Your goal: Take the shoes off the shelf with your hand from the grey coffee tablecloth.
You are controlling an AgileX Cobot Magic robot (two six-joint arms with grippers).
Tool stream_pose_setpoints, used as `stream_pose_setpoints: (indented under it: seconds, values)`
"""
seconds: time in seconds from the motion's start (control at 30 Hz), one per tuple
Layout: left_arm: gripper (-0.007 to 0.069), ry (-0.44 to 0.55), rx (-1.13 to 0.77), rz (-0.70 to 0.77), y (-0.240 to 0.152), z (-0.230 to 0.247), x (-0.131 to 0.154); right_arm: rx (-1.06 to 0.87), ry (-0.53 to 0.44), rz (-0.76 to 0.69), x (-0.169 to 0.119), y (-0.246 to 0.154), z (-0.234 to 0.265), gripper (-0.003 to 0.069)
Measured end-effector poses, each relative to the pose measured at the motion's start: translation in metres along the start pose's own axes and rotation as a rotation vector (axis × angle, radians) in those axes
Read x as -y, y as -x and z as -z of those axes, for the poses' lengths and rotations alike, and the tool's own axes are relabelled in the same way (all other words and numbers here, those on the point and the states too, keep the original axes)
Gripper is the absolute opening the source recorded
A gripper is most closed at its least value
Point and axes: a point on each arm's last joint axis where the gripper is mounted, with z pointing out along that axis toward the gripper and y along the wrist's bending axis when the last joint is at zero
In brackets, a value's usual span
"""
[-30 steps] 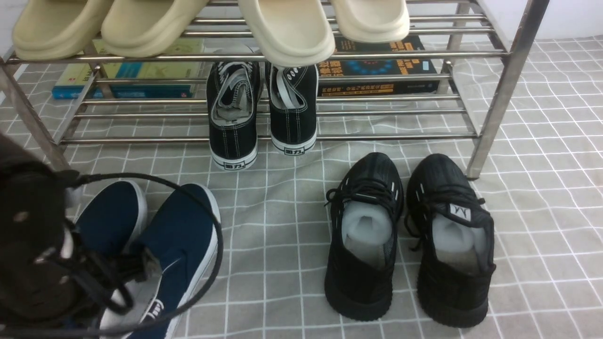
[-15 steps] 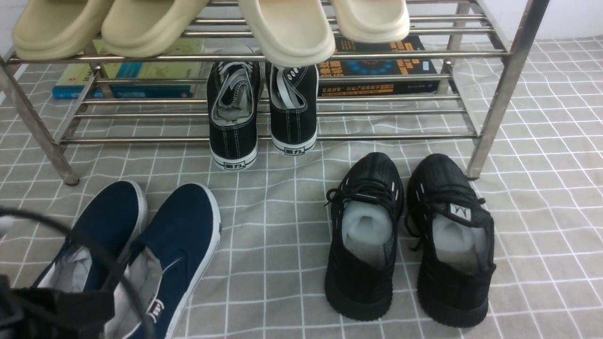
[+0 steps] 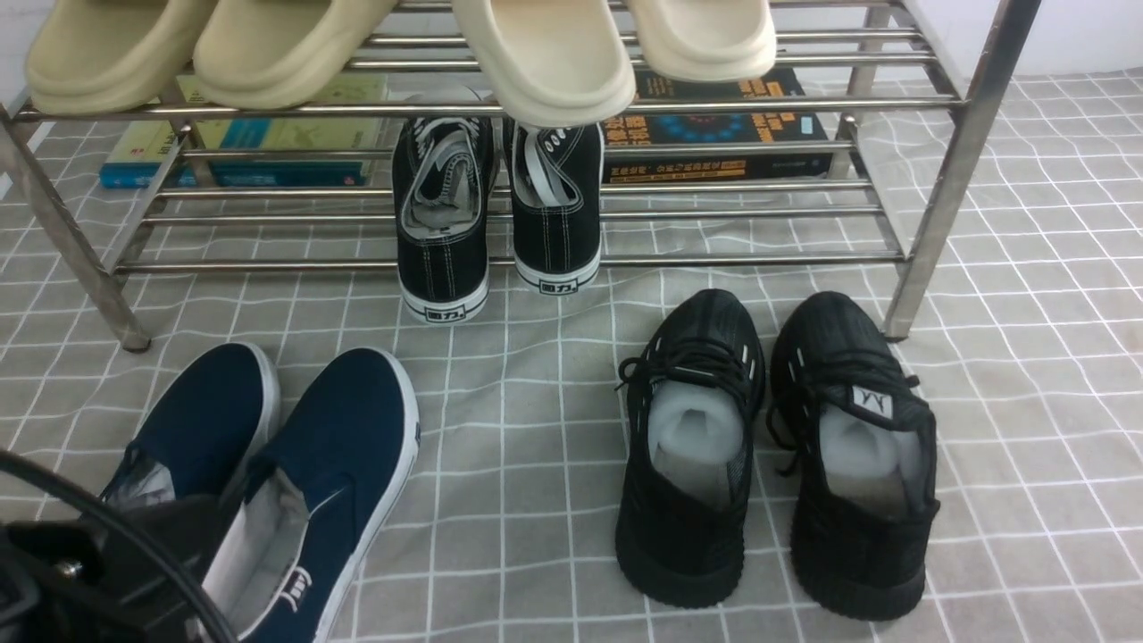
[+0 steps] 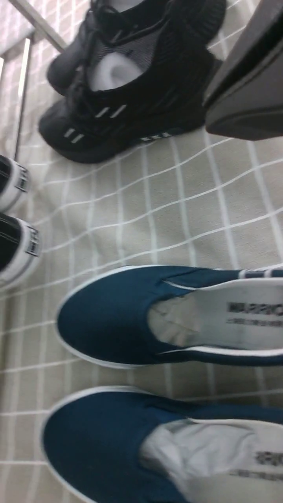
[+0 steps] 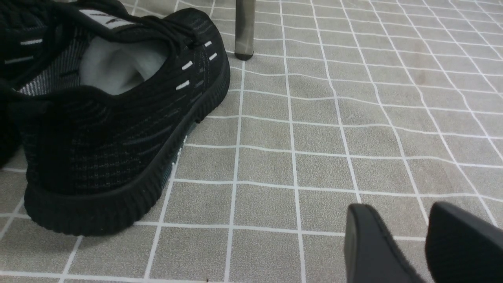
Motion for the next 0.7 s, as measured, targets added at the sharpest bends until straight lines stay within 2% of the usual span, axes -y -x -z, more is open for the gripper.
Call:
stream_pose_setpoints:
  seconds: [0.13,0.2,0.23,0.27,0.47,0.7]
  values:
    - [0.0008,0.08,0.084,-0.037,-0.018,-0.002,-0.017,0.0,0.0,0.0,0.0,0.0,0.0,0.0239]
    - [0.0008,0.181,0.115,-0.072,-0.034,0.0,-0.031,0.0,0.0,0.0,0.0,0.0,0.0,0.0239]
    - [0.0008,0.182,0.113,-0.078,-0.036,0.0,-0.031,0.0,0.0,0.0,0.0,0.0,0.0,0.0239]
    - [0.0008,0.251,0.121,-0.082,-0.049,0.0,-0.04,0.0,0.0,0.0,0.0,0.0,0.0,0.0239]
    - [0.0011,0.407,0.186,-0.067,-0.083,0.005,-0.058,0.0,0.0,0.0,0.0,0.0,0.0,0.0239]
    - [0.0017,0.456,0.223,-0.073,-0.102,0.004,-0.065,0.0,0.0,0.0,0.0,0.0,0.0,0.0239]
